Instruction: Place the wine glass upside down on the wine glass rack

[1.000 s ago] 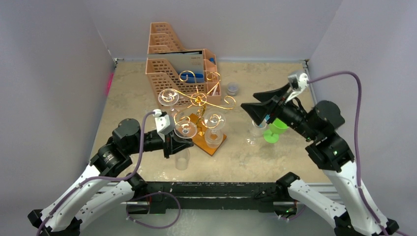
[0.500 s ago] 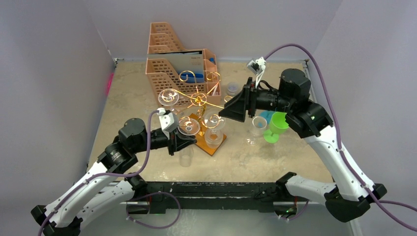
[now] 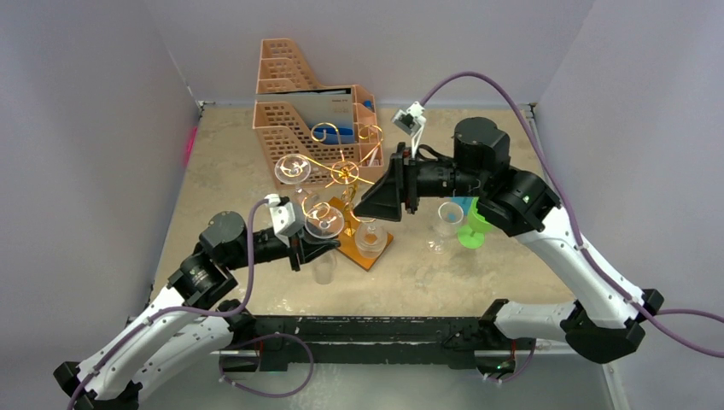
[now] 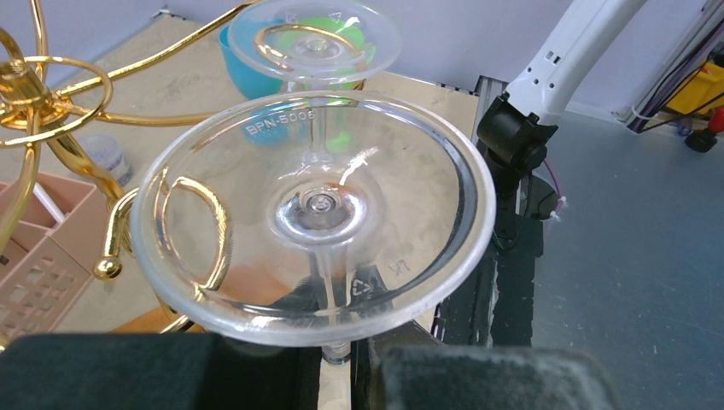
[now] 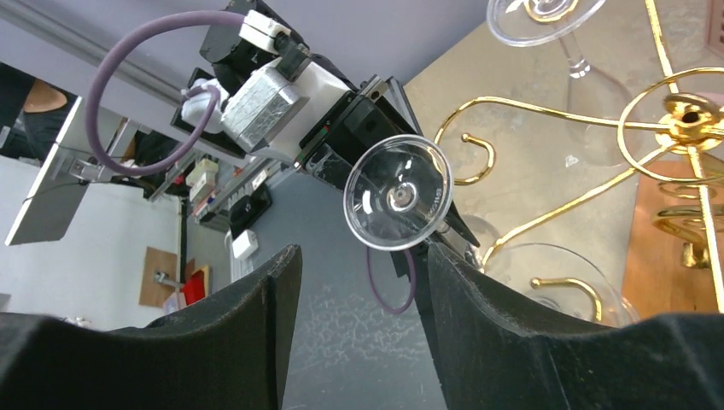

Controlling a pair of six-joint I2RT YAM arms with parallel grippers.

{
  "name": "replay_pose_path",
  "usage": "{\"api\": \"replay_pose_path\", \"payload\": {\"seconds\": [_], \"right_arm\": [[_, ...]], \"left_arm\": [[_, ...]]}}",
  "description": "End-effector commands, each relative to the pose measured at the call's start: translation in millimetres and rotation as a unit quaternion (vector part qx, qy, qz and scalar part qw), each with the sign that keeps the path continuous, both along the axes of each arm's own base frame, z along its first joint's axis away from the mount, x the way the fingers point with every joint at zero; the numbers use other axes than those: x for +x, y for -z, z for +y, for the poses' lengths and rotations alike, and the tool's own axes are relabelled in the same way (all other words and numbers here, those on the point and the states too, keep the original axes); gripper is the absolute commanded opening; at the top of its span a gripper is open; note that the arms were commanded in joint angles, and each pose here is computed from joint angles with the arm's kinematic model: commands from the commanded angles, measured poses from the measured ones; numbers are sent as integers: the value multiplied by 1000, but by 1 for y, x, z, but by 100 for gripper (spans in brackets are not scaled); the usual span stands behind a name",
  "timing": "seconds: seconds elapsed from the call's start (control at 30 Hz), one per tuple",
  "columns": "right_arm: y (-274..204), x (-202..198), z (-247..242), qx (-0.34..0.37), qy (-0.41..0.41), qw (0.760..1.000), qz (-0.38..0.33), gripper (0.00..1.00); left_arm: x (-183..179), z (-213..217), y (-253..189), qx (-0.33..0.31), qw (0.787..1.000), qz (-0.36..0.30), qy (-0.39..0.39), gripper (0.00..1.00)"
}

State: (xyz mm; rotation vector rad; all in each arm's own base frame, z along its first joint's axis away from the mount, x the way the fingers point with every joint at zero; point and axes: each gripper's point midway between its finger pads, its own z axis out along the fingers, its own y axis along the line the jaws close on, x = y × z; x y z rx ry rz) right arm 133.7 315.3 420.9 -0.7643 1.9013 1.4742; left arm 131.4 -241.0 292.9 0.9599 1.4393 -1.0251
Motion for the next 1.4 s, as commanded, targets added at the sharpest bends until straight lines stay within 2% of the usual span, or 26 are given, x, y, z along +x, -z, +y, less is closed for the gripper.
{"api": "replay_pose_path", "payload": {"seconds": [0.0, 0.37, 0.8, 1.27, 1.37], "right_arm": [[0, -3, 14, -26, 12, 1000, -8, 58], [19, 5, 34, -83, 50, 995, 12, 57], [-6, -18, 57, -4, 1, 996, 93, 54], [12, -20, 57, -36, 12, 990, 137, 38], [9, -22, 60, -23, 7, 988, 154, 28]], "left_arm": [[-6, -2, -23, -27, 998, -57, 21, 0], [-27, 12, -47, -68, 992, -101, 34, 0], [-23, 12, -53, -63, 992, -109, 27, 0], [-24, 12, -67, -80, 989, -124, 26, 0], [-22, 14, -71, -85, 987, -132, 18, 0]]}}
